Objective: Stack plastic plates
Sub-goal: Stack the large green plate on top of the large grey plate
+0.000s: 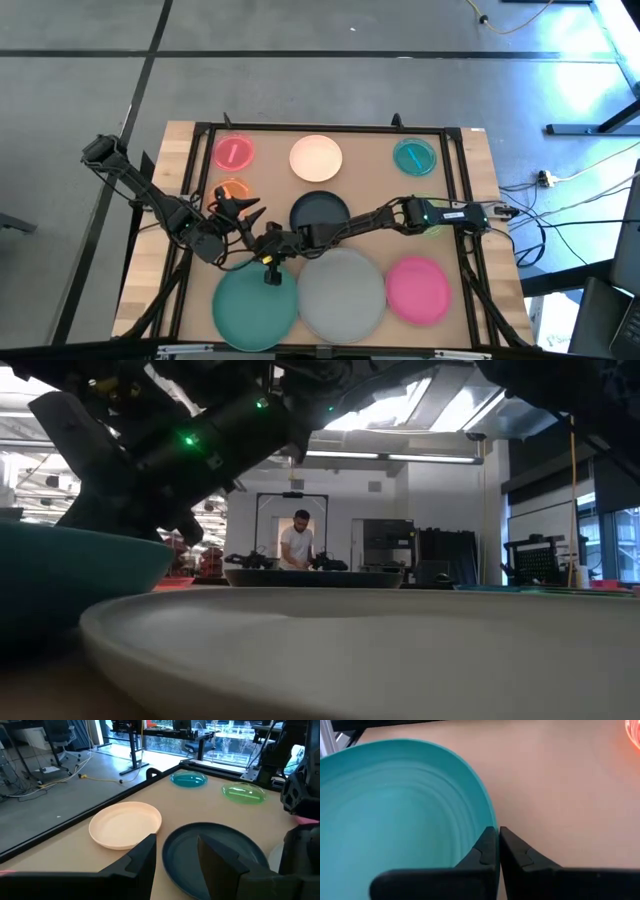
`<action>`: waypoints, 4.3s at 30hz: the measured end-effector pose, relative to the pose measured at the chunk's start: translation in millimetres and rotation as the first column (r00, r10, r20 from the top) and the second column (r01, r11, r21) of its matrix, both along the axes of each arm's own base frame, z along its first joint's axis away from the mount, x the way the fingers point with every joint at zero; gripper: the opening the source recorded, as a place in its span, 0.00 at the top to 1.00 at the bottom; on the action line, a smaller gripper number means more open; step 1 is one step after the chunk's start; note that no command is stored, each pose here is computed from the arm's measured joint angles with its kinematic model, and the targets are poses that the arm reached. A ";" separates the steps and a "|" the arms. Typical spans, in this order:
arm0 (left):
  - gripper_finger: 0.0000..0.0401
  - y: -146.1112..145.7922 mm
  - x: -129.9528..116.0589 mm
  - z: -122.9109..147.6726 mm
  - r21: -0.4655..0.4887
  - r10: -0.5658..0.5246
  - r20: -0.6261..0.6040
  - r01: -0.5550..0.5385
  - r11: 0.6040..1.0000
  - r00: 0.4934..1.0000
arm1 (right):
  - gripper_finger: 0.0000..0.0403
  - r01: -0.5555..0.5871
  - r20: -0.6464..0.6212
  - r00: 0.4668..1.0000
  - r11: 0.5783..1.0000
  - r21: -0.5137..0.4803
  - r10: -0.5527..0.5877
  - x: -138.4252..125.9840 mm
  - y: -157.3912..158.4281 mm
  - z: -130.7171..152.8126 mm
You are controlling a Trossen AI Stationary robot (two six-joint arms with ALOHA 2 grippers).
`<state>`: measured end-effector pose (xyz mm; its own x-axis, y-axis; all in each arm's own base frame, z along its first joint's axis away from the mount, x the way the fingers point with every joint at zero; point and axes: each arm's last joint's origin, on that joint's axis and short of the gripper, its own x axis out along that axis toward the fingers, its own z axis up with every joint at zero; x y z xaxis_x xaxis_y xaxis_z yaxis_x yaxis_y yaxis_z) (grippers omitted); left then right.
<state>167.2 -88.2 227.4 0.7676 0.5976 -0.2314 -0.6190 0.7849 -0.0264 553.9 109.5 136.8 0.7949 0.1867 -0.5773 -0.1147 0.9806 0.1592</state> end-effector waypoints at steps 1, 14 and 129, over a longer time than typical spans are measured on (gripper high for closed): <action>0.66 0.0 0.0 -0.2 0.001 -0.005 -0.006 0.005 1.000 1.000 | 1.00 -0.003 0.000 1.000 1.000 -0.004 0.003 -0.1 0.0 0.3; 0.66 0.3 -7.3 8.2 0.027 -0.064 -0.025 0.065 0.998 0.998 | 1.00 -0.025 0.040 0.999 0.999 -0.035 0.026 -5.3 -6.1 37.8; 0.66 19.8 -13.0 24.6 -0.007 -0.090 -0.010 0.090 0.996 0.996 | 0.66 0.020 -0.501 0.859 0.983 -0.182 -0.110 -204.4 0.8 23.1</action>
